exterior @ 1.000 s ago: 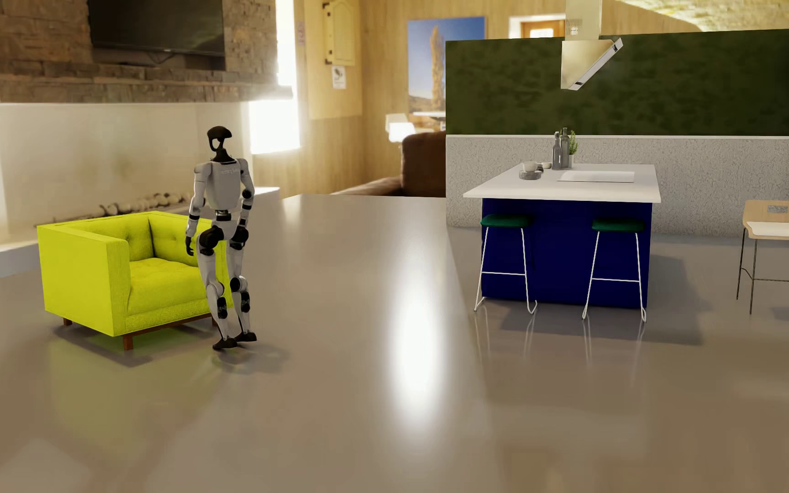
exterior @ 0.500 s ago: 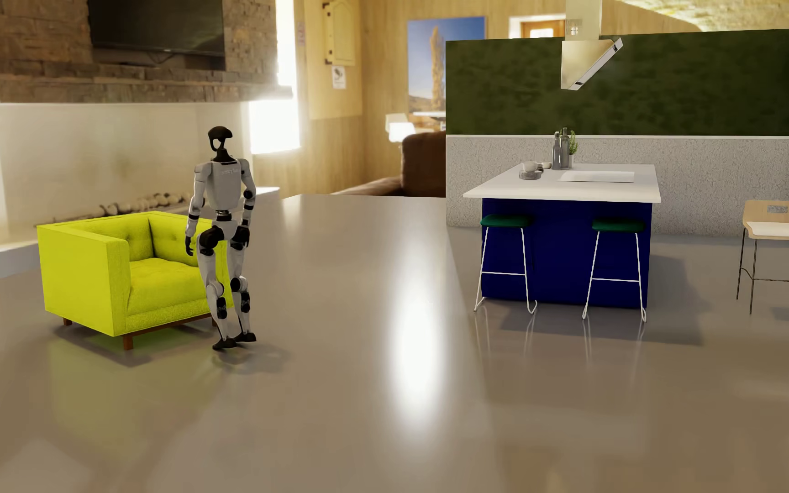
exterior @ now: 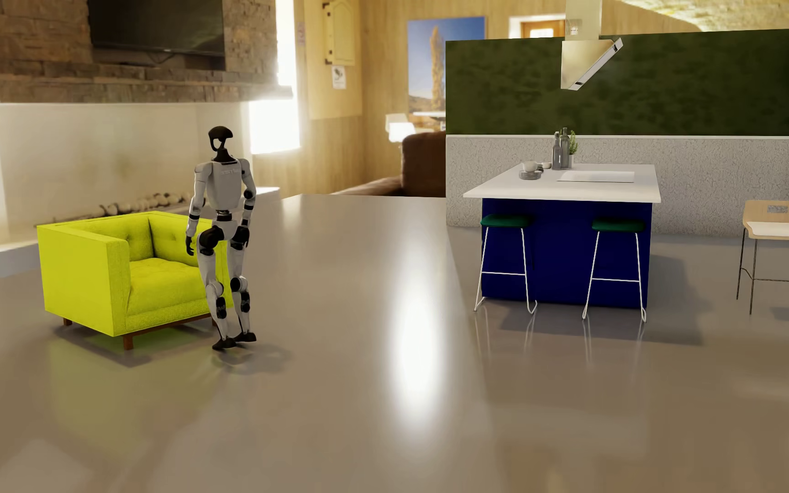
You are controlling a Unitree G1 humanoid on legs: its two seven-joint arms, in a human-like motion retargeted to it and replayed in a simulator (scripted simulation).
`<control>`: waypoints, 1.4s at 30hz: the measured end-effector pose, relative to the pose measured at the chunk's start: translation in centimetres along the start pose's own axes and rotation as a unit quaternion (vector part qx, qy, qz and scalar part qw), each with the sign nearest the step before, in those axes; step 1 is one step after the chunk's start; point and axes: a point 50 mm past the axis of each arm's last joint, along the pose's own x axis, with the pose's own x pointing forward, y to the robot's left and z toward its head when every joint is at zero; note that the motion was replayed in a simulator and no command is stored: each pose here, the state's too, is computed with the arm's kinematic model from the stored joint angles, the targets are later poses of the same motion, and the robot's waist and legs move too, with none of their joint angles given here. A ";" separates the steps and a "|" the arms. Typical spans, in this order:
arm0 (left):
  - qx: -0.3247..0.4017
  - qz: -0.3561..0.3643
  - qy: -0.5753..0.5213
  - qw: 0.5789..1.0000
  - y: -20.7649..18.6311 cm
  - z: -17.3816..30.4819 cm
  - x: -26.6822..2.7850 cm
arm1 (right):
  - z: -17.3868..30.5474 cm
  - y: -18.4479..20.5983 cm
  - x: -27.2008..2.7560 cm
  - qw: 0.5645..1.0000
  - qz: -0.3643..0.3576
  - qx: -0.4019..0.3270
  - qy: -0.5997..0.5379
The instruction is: Stand still
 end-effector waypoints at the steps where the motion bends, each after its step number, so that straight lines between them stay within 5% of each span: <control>1: 0.001 -0.002 0.002 1.000 -0.2 -0.1 0.0 | 0.0 0.1 0.0 1.000 0.001 -0.001 0.000; 42: 0.019 0.006 -0.003 1.000 0.9 0.3 0.1 | 1.1 -0.1 0.0 1.000 0.003 -0.018 -0.024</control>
